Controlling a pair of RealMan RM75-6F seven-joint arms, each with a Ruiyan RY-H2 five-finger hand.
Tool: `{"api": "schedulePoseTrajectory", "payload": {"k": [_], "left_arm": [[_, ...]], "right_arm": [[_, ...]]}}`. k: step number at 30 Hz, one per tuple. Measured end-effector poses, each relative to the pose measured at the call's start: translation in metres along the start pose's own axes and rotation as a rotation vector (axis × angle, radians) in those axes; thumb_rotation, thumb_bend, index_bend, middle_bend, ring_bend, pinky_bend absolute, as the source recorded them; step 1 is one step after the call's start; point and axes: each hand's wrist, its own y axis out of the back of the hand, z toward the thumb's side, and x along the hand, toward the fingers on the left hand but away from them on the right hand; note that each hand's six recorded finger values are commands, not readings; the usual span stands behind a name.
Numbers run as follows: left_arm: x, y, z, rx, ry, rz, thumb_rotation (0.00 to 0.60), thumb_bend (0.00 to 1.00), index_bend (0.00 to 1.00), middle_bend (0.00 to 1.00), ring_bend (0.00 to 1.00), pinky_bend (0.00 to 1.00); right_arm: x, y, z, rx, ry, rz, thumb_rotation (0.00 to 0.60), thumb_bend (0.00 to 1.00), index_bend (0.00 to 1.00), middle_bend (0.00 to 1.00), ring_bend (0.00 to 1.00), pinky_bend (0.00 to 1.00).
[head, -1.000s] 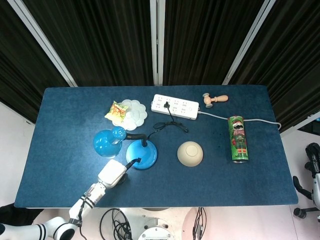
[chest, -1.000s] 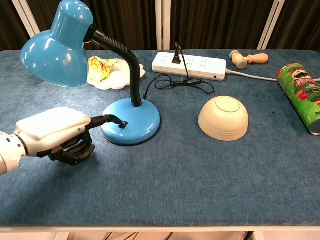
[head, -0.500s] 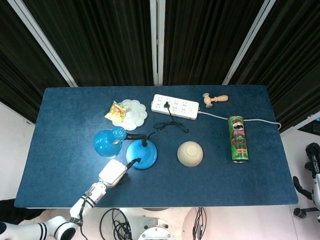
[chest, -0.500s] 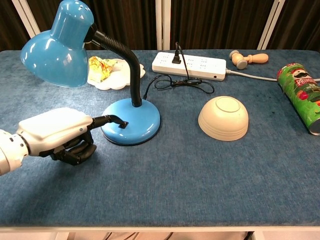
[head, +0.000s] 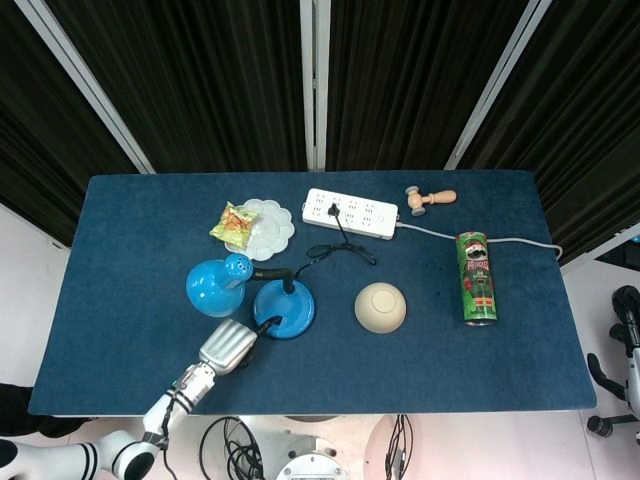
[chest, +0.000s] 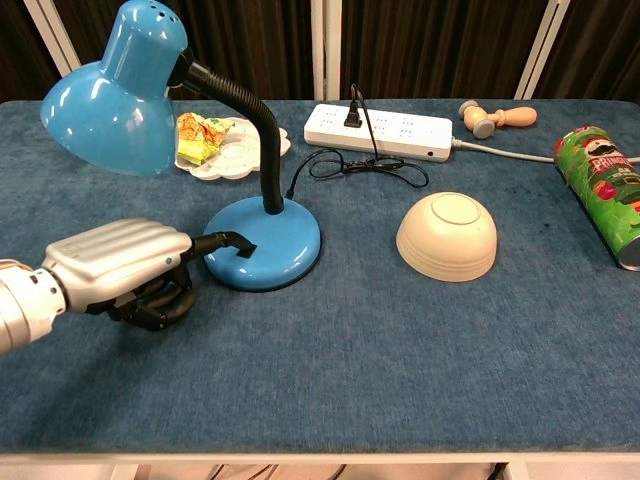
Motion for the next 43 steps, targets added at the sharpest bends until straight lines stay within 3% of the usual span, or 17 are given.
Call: {"api": "schedulePoseTrajectory", "payload": {"k": [8,14,20,24,26,28,31,32,34,37,43], "left_arm": [[-0.007,0.009,-0.002,0.002,0.01,0.032,0.6,0.58,0.1,0.85,0.81,0.78],[-0.033,0.02,-0.026,0.01,0.07,0.062,0.6,0.58,0.13,0.82,0.8,0.78],[-0.076,0.034,-0.072,0.029,0.209,0.115,0.6,0.57,0.16,0.81,0.8,0.78],[-0.113,0.043,-0.113,0.029,0.343,0.169,0.6,0.53,0.21,0.79,0.78,0.77],[-0.124,0.049,-0.126,0.028,0.388,0.206,0.6,0.4,0.23,0.7,0.7,0.73],[-0.134,0.058,-0.138,0.034,0.425,0.263,0.6,0.27,0.23,0.5,0.47,0.63],[-0.149,0.073,-0.151,0.046,0.447,0.351,0.6,0.16,0.19,0.17,0.1,0.32],[-0.153,0.076,-0.153,0.047,0.445,0.37,0.6,0.14,0.15,0.09,0.03,0.23],[-0.159,0.081,-0.157,0.038,0.438,0.38,0.6,0.09,0.1,0.02,0.0,0.17],[-0.166,0.084,-0.164,0.026,0.431,0.349,0.598,0.01,0.07,0.0,0.0,0.1],[-0.175,0.089,-0.169,0.034,0.419,0.341,0.589,0.0,0.06,0.0,0.0,0.04]], "right_arm": [[-0.001,0.002,0.001,-0.001,0.004,-0.006,0.6,0.28,0.0,0.0,0.0,0.0],[-0.001,0.001,0.003,0.002,0.007,-0.002,0.6,0.28,0.0,0.0,0.0,0.0],[0.0,0.0,0.008,0.004,0.02,-0.003,0.6,0.28,0.0,0.0,0.0,0.0],[0.002,0.001,0.013,0.005,0.03,-0.007,0.6,0.28,0.0,0.0,0.0,0.0],[0.002,0.0,0.015,0.007,0.033,-0.007,0.6,0.28,0.0,0.0,0.0,0.0],[0.002,0.0,0.017,0.012,0.037,-0.006,0.6,0.28,0.0,0.0,0.0,0.0],[0.002,0.001,0.021,0.018,0.043,-0.005,0.6,0.28,0.0,0.0,0.0,0.0],[0.002,0.001,0.021,0.02,0.044,-0.005,0.6,0.28,0.0,0.0,0.0,0.0],[0.002,0.001,0.023,0.025,0.045,-0.001,0.6,0.28,0.0,0.0,0.0,0.0],[0.003,0.0,0.023,0.029,0.04,0.009,0.6,0.28,0.0,0.0,0.0,0.0],[0.002,0.001,0.021,0.038,0.026,0.013,0.6,0.28,0.0,0.0,0.0,0.0]]}}
